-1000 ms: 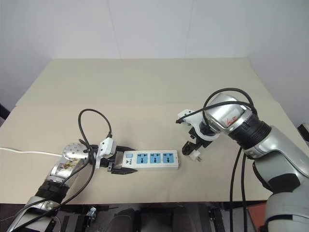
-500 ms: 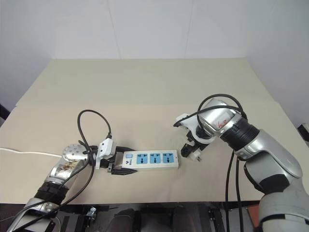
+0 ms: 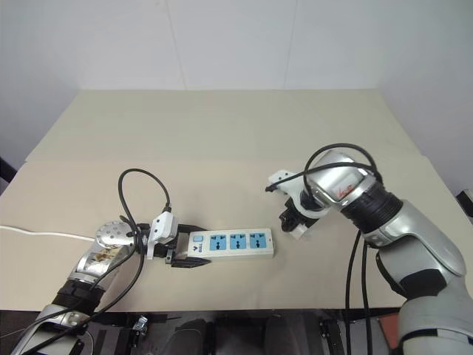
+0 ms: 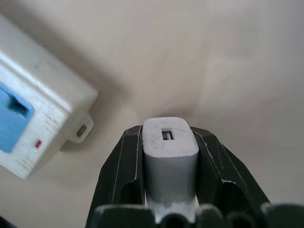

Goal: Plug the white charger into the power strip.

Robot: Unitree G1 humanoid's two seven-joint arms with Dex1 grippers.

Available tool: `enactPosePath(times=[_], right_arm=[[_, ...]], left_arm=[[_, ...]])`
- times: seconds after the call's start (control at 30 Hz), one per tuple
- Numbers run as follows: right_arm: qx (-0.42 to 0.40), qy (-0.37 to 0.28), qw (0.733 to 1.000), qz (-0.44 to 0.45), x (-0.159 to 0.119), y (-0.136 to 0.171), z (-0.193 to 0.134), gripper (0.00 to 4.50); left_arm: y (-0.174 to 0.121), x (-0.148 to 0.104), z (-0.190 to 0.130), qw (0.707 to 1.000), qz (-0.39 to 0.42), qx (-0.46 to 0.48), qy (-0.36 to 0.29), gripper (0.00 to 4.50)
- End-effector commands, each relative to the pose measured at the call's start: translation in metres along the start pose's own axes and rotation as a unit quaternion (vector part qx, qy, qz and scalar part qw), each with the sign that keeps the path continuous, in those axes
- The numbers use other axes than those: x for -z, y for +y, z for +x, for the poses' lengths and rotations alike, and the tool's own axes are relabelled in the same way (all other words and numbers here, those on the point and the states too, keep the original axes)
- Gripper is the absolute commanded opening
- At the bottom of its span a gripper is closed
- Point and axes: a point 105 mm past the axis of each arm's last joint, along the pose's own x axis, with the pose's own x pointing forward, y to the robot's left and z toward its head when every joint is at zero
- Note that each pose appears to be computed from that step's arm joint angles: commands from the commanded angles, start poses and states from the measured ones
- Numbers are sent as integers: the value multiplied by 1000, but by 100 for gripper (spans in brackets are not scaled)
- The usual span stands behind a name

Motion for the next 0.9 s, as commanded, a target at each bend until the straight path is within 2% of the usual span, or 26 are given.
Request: enactPosePath(times=[0.03, 0.1, 0.17, 0.27, 0.37, 0.5, 0.6, 0.7, 0.9], right_arm=[[23, -197, 980, -19, -44, -19, -40, 112], [1, -314, 949, -35, -57, -17, -58, 112], [-19, -380, 923, -53, -59, -12, -66, 112], [-91, -440, 892, -58, -49, 7, -63, 112], [-177, -470, 862, -63, -38, 29, -55, 112], [-234, -495, 834, -66, -34, 54, -39, 112], [-244, -514, 820, -71, -35, 64, -34, 112], [-251, -543, 793, -119, -32, 79, -28, 112], [-250, -544, 773, -210, -22, 99, 0, 112]], left_arm=[[2, -5, 2, 1000, 9, -3, -5, 332], [3, -5, 3, 1000, 10, -4, -5, 332], [3, -6, 3, 1000, 10, -4, -5, 332], [3, -6, 4, 1000, 11, -2, -5, 332], [2, -7, 3, 1000, 14, 2, -2, 332], [2, -8, 2, 1000, 17, 7, -2, 332], [0, -9, 2, 1000, 17, 11, -3, 332], [-1, -9, 2, 1000, 16, 12, -2, 332], [-2, -9, 0, 1000, 14, 13, -1, 332]])
